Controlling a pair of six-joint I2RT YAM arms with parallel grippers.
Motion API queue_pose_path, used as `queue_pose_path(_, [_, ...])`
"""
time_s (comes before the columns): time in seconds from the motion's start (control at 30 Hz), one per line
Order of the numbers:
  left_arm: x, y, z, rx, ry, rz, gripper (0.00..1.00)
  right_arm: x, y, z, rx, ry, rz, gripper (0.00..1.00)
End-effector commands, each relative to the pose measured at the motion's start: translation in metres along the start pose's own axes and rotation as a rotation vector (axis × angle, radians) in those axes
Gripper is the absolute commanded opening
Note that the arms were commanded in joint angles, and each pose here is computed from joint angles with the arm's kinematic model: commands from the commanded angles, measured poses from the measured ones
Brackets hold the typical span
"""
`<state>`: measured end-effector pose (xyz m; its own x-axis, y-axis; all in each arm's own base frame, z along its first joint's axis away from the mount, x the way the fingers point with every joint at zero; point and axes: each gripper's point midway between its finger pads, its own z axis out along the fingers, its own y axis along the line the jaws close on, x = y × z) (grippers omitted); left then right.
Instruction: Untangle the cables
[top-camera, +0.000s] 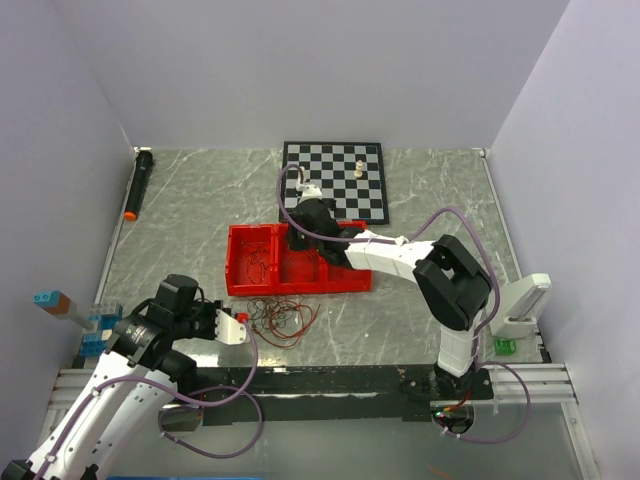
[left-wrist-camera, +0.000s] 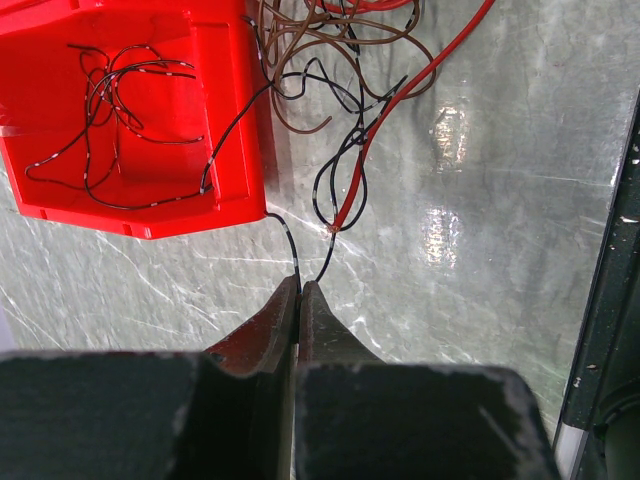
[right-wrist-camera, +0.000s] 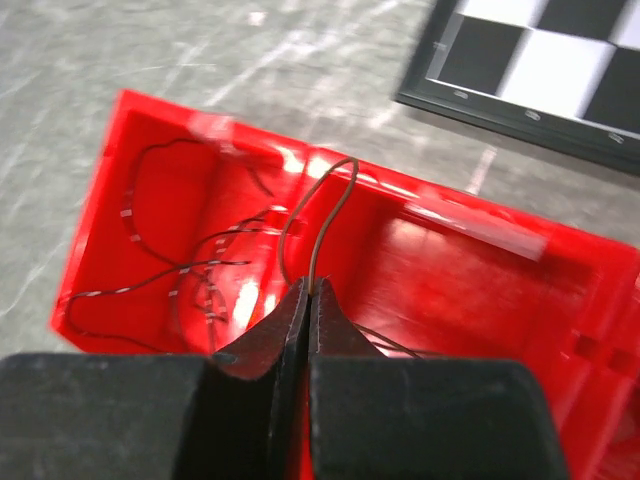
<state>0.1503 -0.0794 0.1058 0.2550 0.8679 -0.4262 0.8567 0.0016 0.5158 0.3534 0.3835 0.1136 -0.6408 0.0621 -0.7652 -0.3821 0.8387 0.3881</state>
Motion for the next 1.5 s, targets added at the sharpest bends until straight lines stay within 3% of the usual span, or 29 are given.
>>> queue_pose_path(0.0, [-0.010,0.007,-0.013,-0.100,-0.060,0.016,0.05,-0.004,-0.019,-0.001,0.123,-0.026,0.050,0.00])
queue_pose_path(0.17, [-0.010,0.007,-0.011,-0.098,-0.066,0.020,0.05,0.000,-0.025,-0.006,0.177,-0.029,0.022,0.00])
queue_pose_path(0.43, [-0.011,0.007,-0.013,-0.100,-0.064,0.019,0.05,0.028,-0.017,0.015,0.184,0.096,0.005,0.00])
queue_pose_path(0.7, [-0.011,0.009,-0.014,-0.103,-0.064,0.023,0.05,0.033,-0.017,0.019,0.205,0.131,0.014,0.01])
queue_pose_path(0.8, [-0.012,0.009,-0.013,-0.100,-0.067,0.026,0.05,0.030,-0.016,0.010,0.191,0.125,0.017,0.28])
queue_pose_path(0.9, [-0.012,0.010,-0.013,-0.102,-0.068,0.027,0.05,0.019,-0.006,-0.005,0.128,0.091,0.022,0.43])
queue_pose_path(1.17, [-0.016,0.012,-0.018,-0.109,-0.081,0.021,0.05,-0.030,0.015,-0.056,0.057,-0.019,0.014,0.52])
queue_pose_path(1.27, [-0.018,0.013,-0.018,-0.113,-0.089,0.022,0.06,-0.040,0.017,-0.073,0.042,-0.055,-0.001,0.51])
queue_pose_path(1.47, [-0.024,0.015,-0.020,-0.120,-0.117,0.017,0.07,-0.028,0.012,-0.075,0.039,-0.031,-0.020,0.52])
